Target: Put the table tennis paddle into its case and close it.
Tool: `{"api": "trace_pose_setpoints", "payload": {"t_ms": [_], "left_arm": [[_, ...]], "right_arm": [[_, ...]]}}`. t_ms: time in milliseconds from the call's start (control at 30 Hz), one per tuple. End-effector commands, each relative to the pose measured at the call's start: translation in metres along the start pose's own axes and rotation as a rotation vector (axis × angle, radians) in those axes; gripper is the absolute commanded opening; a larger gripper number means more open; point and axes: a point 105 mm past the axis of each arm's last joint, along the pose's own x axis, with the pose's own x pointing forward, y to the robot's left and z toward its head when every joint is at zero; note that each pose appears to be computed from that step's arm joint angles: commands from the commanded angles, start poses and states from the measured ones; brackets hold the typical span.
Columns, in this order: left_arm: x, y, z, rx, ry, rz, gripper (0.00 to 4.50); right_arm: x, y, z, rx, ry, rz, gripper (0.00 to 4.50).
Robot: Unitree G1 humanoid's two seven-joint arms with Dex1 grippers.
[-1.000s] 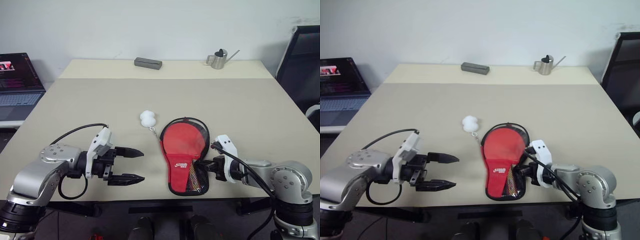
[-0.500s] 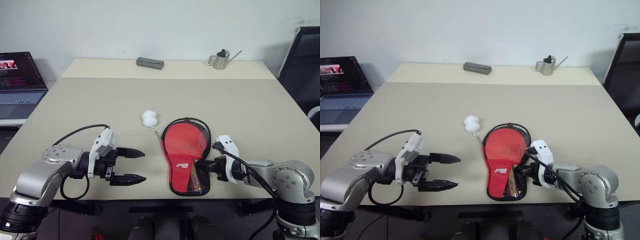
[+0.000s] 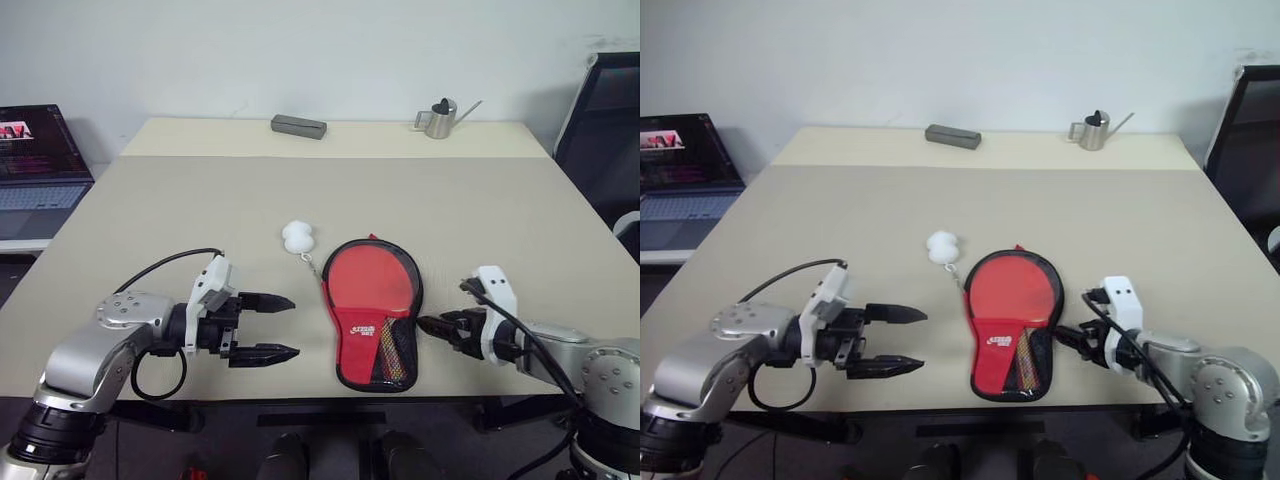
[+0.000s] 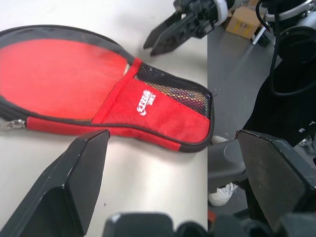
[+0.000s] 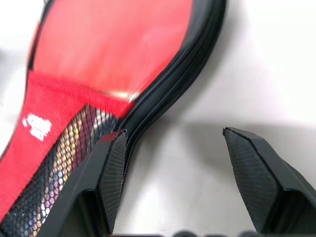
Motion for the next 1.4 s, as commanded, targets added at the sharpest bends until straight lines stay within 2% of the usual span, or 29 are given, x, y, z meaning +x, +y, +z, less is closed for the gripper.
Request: {"api": "trace_pose_setpoints", "payload": {"t_ms": [33,67,100,333,467,533,633,767,867,1200,1400], "left_arm": [[0.002,0.007,0.010,0.045,-0.038,0.045,4.50],[0.002,0.008,0.011,0.043,-0.050,0.058,4.50],[0.003,0.011,0.013,0.041,-0.067,0.084,4.50],[-0.002,0.034,0.026,0.053,-0.148,0.236,4.50],[-0.007,0.041,0.027,0.052,-0.150,0.277,4.50],[-0.013,0.044,0.027,0.052,-0.143,0.301,4.50],[-0.021,0.050,0.028,0.056,-0.139,0.336,4.50],[-0.027,0.058,0.032,0.073,-0.139,0.375,4.50],[-0.026,0.063,0.038,0.082,-0.152,0.383,4.50],[-0.020,0.090,0.041,0.122,-0.128,0.481,4.50],[-0.010,0.120,0.044,0.127,-0.111,0.580,4.50]], "right_arm": [[-0.011,0.017,0.023,-0.071,-0.133,0.072,3.95],[-0.012,0.018,0.026,-0.093,-0.144,0.078,4.33],[-0.012,0.020,0.031,-0.126,-0.164,0.076,4.45],[0.002,0.047,0.063,-0.352,-0.289,0.189,4.45],[0.017,0.058,0.067,-0.444,-0.319,0.248,4.45],[0.028,0.063,0.068,-0.547,-0.329,0.282,4.45],[0.038,0.072,0.064,-0.647,-0.309,0.386,4.45],[0.053,0.072,0.056,-0.663,-0.212,0.463,4.45],[0.067,0.062,0.054,-0.625,-0.160,0.447,4.45],[0.096,0.041,0.032,-0.616,-0.062,0.360,4.45],[0.102,0.037,0.030,-0.606,-0.064,0.323,4.45]]}}
